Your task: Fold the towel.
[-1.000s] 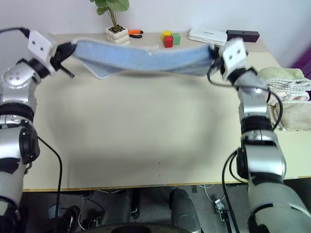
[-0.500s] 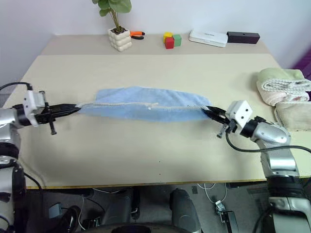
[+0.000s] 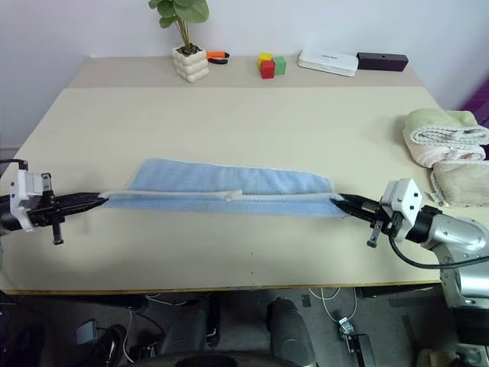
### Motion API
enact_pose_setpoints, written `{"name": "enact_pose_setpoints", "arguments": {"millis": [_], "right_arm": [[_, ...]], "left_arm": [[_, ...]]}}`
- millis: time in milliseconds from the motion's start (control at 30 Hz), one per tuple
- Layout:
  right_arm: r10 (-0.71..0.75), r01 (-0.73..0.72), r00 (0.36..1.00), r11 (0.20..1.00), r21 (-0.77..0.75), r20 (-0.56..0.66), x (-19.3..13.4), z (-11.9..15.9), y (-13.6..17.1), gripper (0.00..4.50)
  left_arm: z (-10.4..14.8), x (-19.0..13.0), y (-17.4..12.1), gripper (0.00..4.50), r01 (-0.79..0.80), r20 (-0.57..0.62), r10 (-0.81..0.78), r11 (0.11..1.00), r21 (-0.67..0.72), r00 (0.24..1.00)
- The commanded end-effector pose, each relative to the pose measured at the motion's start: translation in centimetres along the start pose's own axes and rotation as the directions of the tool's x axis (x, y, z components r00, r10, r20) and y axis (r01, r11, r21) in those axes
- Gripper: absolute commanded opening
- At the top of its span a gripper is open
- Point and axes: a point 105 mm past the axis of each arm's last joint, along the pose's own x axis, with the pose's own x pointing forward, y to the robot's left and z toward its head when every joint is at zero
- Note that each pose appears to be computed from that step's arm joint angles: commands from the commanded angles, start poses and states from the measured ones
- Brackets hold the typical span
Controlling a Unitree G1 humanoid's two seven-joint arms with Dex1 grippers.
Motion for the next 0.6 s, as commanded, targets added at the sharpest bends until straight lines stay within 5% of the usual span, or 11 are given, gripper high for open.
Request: {"name": "enact_pose_setpoints", "arguments": {"millis": [33,600], "right_arm": [[-0.119,0.120,0.993,0.990,-0.073,0.020,1.0,0.4,-2.5,0.09],[-0.259,0.250,0.963,0.960,-0.126,-0.068,3.5,-2.7,-4.7,0.09]], "left_arm": [[1.4,1.6,2.0,0.00,-0.099,0.070,0.096,0.994,0.042,0.993],[0.5,7.4,6.1,0.00,-0.266,0.018,0.265,0.962,0.056,0.964]]}}
